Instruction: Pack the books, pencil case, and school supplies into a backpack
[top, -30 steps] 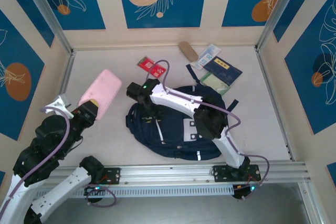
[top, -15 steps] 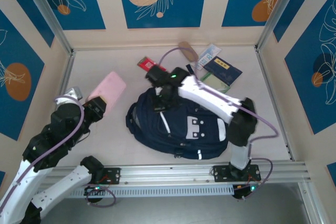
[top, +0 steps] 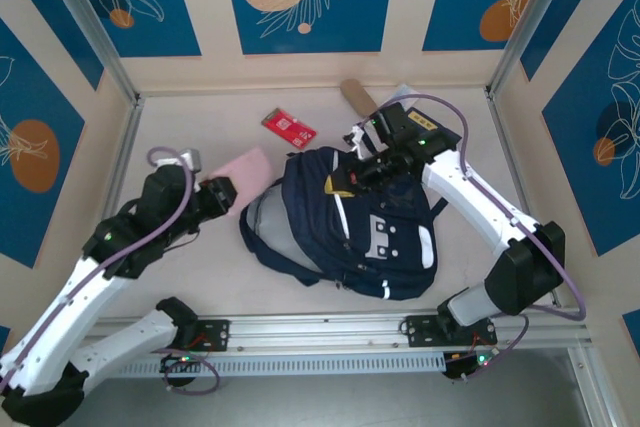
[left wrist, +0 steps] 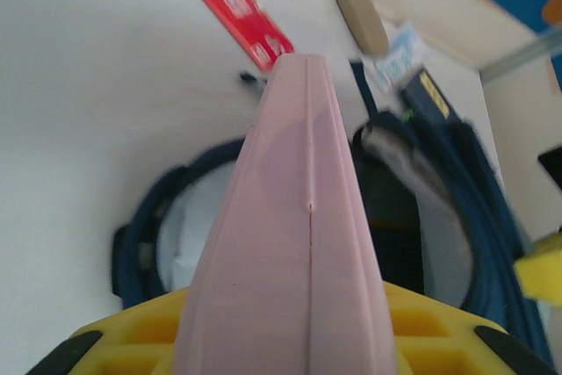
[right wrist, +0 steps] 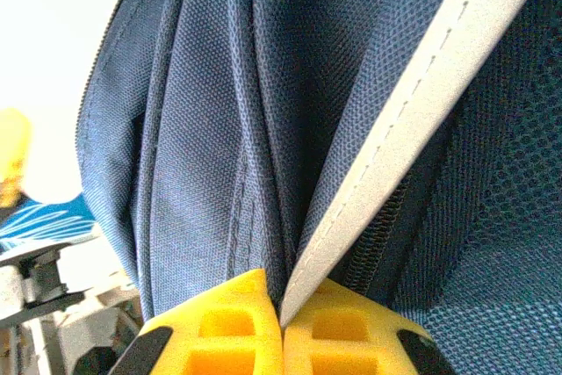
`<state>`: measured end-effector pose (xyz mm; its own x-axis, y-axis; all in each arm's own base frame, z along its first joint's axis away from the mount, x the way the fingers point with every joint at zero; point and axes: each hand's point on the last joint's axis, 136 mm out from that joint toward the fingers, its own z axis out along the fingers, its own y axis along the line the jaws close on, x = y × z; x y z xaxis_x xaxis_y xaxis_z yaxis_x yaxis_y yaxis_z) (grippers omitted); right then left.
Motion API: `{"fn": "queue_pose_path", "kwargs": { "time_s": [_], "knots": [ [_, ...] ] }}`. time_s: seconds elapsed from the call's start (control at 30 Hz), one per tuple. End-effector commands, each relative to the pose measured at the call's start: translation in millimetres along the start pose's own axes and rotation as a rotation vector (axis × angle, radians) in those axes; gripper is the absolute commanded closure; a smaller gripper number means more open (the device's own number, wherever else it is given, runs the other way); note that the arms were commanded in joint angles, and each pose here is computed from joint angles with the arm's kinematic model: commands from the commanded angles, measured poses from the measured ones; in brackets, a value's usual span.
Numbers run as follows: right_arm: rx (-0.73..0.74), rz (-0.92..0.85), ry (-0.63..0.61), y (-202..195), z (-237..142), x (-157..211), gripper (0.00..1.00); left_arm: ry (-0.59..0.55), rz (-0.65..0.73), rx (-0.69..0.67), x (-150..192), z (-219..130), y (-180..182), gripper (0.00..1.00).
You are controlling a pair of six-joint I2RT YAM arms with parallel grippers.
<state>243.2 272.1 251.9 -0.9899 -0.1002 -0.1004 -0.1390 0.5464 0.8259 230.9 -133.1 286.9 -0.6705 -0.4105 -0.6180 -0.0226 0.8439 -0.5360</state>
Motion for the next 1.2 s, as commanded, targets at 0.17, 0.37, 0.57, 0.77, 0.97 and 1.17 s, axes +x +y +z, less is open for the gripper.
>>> {"fn": "queue_pose_path", "kwargs": {
  "time_s": [0.17,0.37,0.57,0.77,0.97,1.17],
  "knots": [
    [-0.296,-0.141,-0.069,59,-51,2,1.00,0.299,-0.053,0.239,49,39,-37,0.86],
    [-0.347,-0.146,-0.088,61,-56,4,1.00,0.379,-0.132,0.425,64,46,-56,0.85],
    [-0.364,-0.153,-0.109,62,-57,3,1.00,0.517,-0.163,0.514,90,62,-65,0.85],
    [-0.369,-0.140,-0.159,59,-55,-7,1.00,0.601,-0.164,0.528,121,90,-70,0.84],
    [-0.375,-0.132,-0.215,56,-54,-17,1.00,0.701,-0.099,0.560,152,113,-91,0.84],
    [-0.364,-0.107,-0.287,49,-50,-27,1.00,0.797,-0.081,0.525,187,149,-106,0.82]
  ]
}}
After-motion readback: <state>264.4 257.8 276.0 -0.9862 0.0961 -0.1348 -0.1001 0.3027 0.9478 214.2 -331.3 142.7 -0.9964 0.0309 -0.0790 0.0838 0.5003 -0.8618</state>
